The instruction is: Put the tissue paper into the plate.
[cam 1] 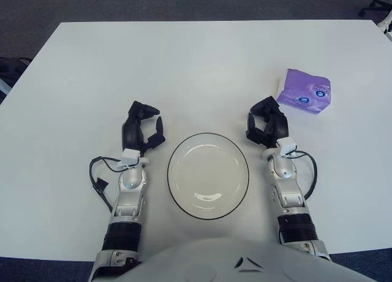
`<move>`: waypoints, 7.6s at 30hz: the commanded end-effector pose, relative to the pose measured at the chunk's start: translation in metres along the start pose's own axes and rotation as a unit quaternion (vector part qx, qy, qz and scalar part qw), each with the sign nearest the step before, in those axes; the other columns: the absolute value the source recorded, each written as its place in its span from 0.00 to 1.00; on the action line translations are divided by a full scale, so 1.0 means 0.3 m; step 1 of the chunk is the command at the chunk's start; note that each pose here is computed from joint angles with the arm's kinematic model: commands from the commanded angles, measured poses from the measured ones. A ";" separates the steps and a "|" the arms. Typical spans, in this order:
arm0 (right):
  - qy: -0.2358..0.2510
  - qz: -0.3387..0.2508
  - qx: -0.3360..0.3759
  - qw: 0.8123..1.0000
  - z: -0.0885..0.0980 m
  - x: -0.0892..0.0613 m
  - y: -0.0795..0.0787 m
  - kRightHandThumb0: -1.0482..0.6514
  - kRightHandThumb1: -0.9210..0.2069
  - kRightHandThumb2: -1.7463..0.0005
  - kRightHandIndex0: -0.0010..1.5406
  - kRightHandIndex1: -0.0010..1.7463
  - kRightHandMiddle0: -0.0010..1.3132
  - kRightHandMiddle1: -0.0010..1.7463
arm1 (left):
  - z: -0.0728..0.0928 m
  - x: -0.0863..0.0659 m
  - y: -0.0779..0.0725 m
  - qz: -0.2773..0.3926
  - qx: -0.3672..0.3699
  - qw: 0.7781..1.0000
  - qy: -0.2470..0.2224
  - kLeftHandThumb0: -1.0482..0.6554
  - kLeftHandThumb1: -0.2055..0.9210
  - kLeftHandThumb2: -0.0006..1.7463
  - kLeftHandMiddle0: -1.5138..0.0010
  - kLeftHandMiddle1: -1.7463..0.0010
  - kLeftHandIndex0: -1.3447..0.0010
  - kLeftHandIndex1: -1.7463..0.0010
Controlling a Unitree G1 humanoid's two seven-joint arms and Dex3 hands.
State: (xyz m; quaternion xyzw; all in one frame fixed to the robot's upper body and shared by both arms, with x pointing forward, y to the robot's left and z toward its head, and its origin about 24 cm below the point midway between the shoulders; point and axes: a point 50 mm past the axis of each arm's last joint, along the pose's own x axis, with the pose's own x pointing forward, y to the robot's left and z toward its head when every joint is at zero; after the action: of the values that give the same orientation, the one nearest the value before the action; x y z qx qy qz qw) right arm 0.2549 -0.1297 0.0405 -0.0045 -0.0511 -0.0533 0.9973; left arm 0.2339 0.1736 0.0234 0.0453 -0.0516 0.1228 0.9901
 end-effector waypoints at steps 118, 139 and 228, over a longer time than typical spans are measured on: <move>-0.196 0.230 -0.719 0.626 0.656 0.278 -0.405 0.00 0.00 0.82 0.00 0.00 0.00 0.00 | -0.136 -0.111 -0.033 0.001 0.009 0.995 0.102 0.37 0.66 0.60 0.51 0.00 0.68 0.00; -0.106 0.335 -0.702 0.620 0.751 0.269 -0.330 0.14 0.45 0.55 0.00 0.00 0.00 0.00 | -0.137 -0.109 -0.043 0.003 0.005 0.994 0.107 0.37 0.65 0.61 0.53 0.00 0.67 0.00; -0.061 0.155 -0.660 0.732 0.351 0.298 -0.388 0.00 0.19 0.81 0.00 0.00 0.00 0.00 | -0.137 -0.142 0.019 0.017 -0.004 0.994 0.105 0.37 0.62 0.63 0.52 0.00 0.65 0.00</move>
State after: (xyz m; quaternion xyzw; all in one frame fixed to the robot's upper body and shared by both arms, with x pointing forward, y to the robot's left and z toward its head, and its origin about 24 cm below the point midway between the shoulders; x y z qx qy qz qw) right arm 0.3281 -0.2516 0.1592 -0.6662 -0.0726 0.0832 0.7375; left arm 0.2265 0.1680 0.0265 0.0185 -0.0684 0.1363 0.9881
